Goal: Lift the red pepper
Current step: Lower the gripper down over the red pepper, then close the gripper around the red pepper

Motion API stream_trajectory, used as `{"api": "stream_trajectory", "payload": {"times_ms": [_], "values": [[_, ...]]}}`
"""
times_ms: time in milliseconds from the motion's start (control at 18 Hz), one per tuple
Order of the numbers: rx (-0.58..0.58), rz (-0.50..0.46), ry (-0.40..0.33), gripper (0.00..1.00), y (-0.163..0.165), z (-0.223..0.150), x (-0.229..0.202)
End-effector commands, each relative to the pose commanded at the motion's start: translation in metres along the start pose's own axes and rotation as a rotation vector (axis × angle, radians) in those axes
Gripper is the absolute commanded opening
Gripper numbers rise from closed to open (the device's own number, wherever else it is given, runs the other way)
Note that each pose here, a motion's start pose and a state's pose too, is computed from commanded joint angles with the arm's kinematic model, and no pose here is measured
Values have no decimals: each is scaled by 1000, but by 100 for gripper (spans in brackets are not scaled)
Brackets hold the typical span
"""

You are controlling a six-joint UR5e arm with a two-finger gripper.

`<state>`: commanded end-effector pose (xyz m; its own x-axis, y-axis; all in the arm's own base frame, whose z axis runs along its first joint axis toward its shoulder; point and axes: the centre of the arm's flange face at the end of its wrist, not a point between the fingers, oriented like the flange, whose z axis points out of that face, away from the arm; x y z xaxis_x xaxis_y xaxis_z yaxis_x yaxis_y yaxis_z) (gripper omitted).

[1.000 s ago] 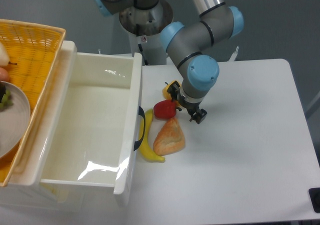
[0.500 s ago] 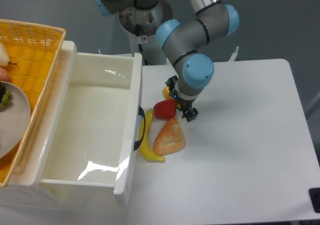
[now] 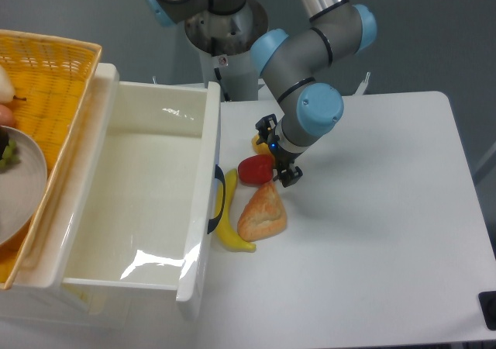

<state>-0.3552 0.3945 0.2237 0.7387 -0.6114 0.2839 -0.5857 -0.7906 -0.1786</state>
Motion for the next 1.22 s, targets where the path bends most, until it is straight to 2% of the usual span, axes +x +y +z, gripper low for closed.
{"api": "stream_trajectory", "payload": {"times_ms": [1222], "values": [[1, 4, 34, 92, -3, 25, -1]]}}
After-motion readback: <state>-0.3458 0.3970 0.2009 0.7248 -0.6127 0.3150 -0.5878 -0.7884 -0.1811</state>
